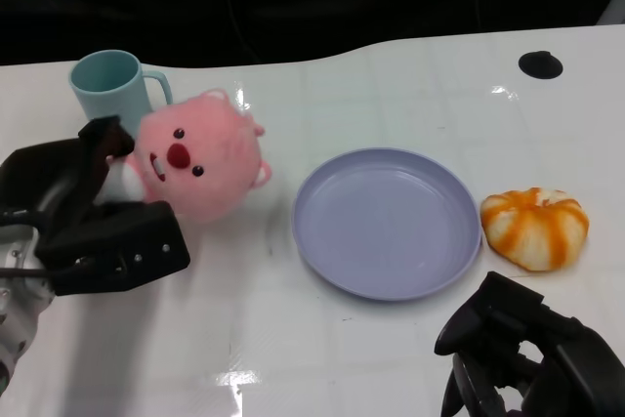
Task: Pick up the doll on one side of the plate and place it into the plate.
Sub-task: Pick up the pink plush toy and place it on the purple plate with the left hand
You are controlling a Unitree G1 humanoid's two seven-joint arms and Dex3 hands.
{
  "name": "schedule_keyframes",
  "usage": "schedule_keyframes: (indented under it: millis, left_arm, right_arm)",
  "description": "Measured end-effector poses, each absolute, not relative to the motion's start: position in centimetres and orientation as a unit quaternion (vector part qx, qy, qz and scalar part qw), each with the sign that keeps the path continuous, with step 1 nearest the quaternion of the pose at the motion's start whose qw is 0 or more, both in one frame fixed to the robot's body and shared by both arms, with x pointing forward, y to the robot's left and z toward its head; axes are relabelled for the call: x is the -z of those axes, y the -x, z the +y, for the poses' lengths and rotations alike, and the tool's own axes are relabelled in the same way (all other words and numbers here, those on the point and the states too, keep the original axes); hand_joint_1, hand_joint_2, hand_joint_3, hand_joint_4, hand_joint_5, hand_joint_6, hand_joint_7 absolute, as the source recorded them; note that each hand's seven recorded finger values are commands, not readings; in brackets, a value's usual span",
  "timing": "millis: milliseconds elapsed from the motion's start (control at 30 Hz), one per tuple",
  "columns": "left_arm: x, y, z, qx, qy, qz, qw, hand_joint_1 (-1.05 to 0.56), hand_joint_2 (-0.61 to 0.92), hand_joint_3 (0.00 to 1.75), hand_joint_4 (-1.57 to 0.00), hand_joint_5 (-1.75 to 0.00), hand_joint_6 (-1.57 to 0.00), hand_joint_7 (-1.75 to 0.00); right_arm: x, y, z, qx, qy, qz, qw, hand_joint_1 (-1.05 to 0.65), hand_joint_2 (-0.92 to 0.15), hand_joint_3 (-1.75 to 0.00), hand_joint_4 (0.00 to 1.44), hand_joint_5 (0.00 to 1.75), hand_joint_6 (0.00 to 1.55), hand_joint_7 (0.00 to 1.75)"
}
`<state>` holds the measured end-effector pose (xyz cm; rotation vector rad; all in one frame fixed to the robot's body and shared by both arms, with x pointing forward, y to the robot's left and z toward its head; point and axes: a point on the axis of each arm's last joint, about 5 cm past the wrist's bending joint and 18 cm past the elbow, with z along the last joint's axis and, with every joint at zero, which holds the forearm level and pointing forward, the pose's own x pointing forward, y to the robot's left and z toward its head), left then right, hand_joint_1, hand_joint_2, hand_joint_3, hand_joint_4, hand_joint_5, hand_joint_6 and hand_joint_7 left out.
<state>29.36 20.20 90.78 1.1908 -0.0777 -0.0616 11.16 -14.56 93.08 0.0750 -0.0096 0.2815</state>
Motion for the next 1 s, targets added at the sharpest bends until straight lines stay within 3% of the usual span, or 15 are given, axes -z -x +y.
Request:
schedule_keyframes:
  millis: [100,333,500,767,900,1000]
  left_arm:
    - [-91.9,-29.6,19.6,0.031,-0.554,-0.062,0.829,-0.25,0.61,0.85,-0.92,-1.75,-0.63,-1.75]
    - [-93.1,-29.1,17.7,0.053,-0.538,-0.097,0.835,-0.22,0.60,0.83,-0.92,-1.75,-0.65,-1.75]
    - [-93.7,-28.9,15.7,0.078,-0.518,-0.112,0.845,-0.20,0.47,1.08,-0.93,-1.75,-0.67,-1.75]
    - [-94.4,-29.5,11.7,0.127,-0.496,-0.120,0.851,-0.19,0.42,1.15,-0.94,-1.75,-0.71,-1.75]
    - [-95.1,-29.9,10.2,0.145,-0.496,-0.125,0.847,-0.22,0.43,1.13,-0.93,-1.75,-0.70,-1.75]
    - [-95.0,-30.1,9.1,0.167,-0.502,-0.118,0.840,-0.25,0.56,0.89,-0.92,-1.75,-0.68,-1.75]
  right_arm:
    - [-93.1,-11.2,-14.5,-0.140,-0.038,-0.005,0.989,-0.24,-0.61,-1.15,0.61,1.75,0.48,1.57]
    - [-92.9,-10.9,-14.6,-0.136,-0.037,0.001,0.990,-0.25,-0.61,-1.13,0.61,1.74,0.48,1.56]
    - [-93.1,-10.7,-14.6,-0.135,-0.037,-0.002,0.990,-0.24,-0.61,-1.13,0.61,1.75,0.48,1.56]
    - [-93.3,-10.4,-14.8,-0.137,-0.039,-0.005,0.990,-0.24,-0.61,-1.14,0.61,1.75,0.49,1.56]
    - [-93.4,-10.3,-14.8,-0.136,-0.040,-0.004,0.990,-0.24,-0.61,-1.14,0.62,1.75,0.49,1.56]
    - [-93.4,-10.2,-14.8,-0.137,-0.040,-0.003,0.990,-0.25,-0.61,-1.14,0.62,1.75,0.49,1.56]
